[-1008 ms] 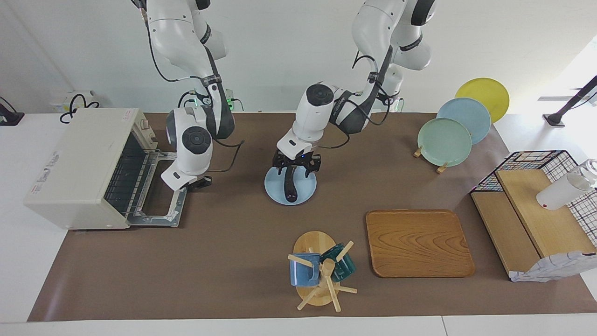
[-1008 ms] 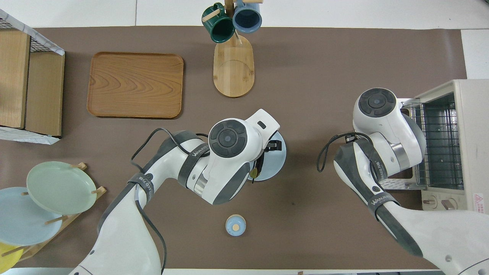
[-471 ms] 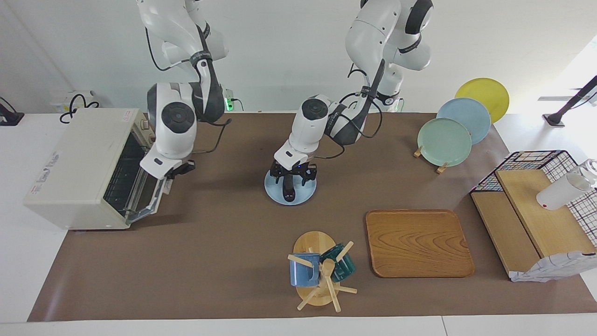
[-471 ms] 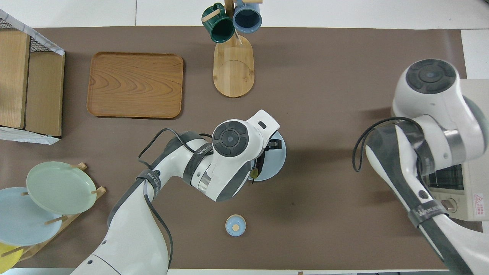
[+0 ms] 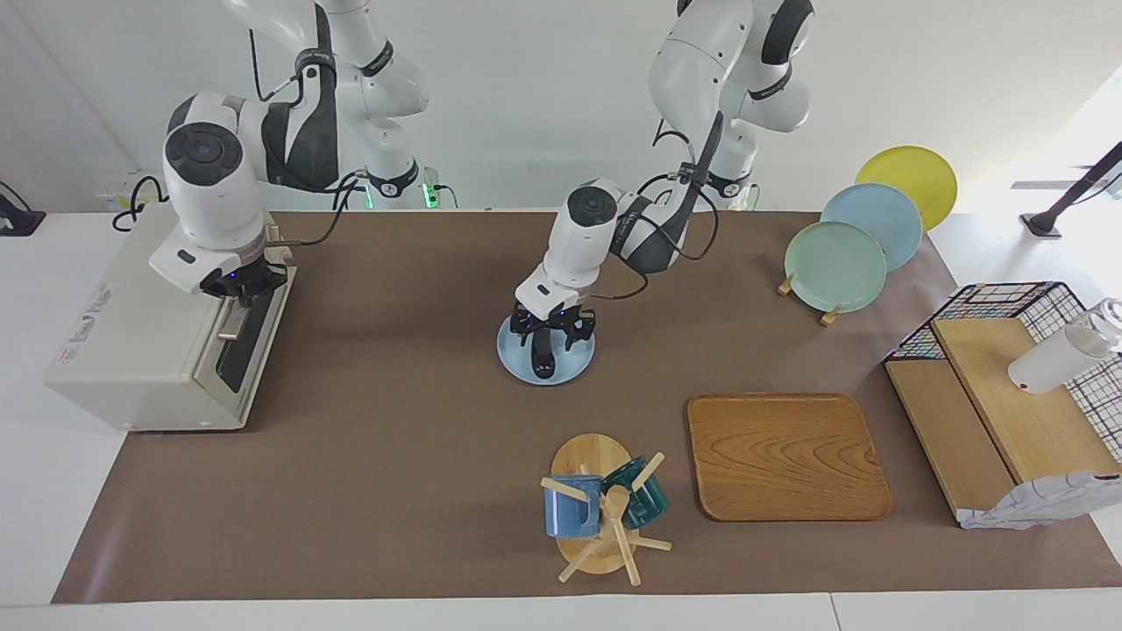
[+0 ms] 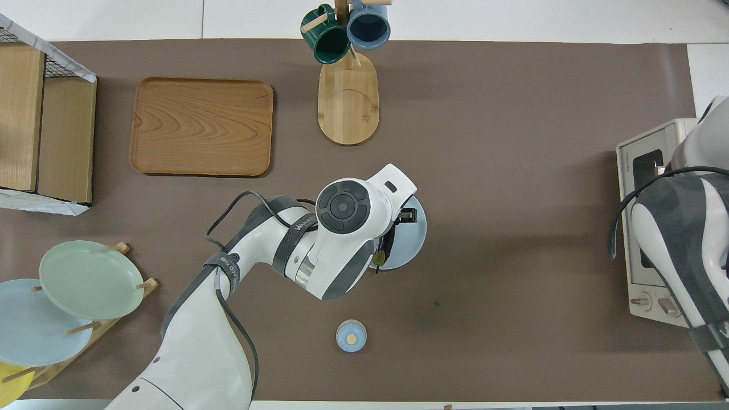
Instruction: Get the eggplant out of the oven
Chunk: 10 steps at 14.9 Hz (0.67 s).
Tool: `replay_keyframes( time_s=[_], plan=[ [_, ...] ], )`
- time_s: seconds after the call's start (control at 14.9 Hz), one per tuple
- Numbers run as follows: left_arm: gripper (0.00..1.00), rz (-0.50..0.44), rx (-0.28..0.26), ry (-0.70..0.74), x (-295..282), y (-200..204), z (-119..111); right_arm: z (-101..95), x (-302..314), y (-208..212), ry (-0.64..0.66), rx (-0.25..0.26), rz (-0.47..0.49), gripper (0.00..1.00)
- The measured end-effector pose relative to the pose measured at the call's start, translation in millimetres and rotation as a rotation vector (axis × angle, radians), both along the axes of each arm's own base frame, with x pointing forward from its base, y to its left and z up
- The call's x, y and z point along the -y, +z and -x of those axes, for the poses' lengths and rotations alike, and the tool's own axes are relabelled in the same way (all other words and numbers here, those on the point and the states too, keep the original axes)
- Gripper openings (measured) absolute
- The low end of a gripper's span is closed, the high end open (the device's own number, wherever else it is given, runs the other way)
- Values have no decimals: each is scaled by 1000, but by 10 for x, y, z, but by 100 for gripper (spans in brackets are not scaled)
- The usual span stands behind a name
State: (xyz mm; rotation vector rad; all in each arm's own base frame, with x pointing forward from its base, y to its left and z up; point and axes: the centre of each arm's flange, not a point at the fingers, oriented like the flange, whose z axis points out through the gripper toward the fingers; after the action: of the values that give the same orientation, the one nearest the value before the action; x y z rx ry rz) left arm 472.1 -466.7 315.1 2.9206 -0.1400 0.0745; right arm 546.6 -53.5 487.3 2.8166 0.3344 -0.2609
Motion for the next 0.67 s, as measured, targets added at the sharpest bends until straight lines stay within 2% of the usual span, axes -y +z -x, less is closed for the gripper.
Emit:
replay_keyframes(
  time_s=[0.07, 0.34, 0.4, 0.54, 0.61, 0.67],
  plan=[
    [90, 0, 1, 0, -2, -20, 1, 46, -43, 160, -14, 5, -27, 7],
    [85, -4, -2, -1, -9, -77, 6, 106, -285, 921, -56, 62, -194, 23],
    [78, -4, -2, -2, -11, -81, 6, 90, -307, 999, -57, 71, -207, 31],
    [52, -5, -1, -5, -18, -82, -1, 48, -286, 978, -68, 70, -228, 35],
    [41, -5, 0, -6, -21, -78, -5, 27, -250, 928, -82, 62, -244, 43],
    [38, -5, 1, -5, -25, -76, -11, 10, -215, 886, -96, 56, -256, 56]
  ],
)
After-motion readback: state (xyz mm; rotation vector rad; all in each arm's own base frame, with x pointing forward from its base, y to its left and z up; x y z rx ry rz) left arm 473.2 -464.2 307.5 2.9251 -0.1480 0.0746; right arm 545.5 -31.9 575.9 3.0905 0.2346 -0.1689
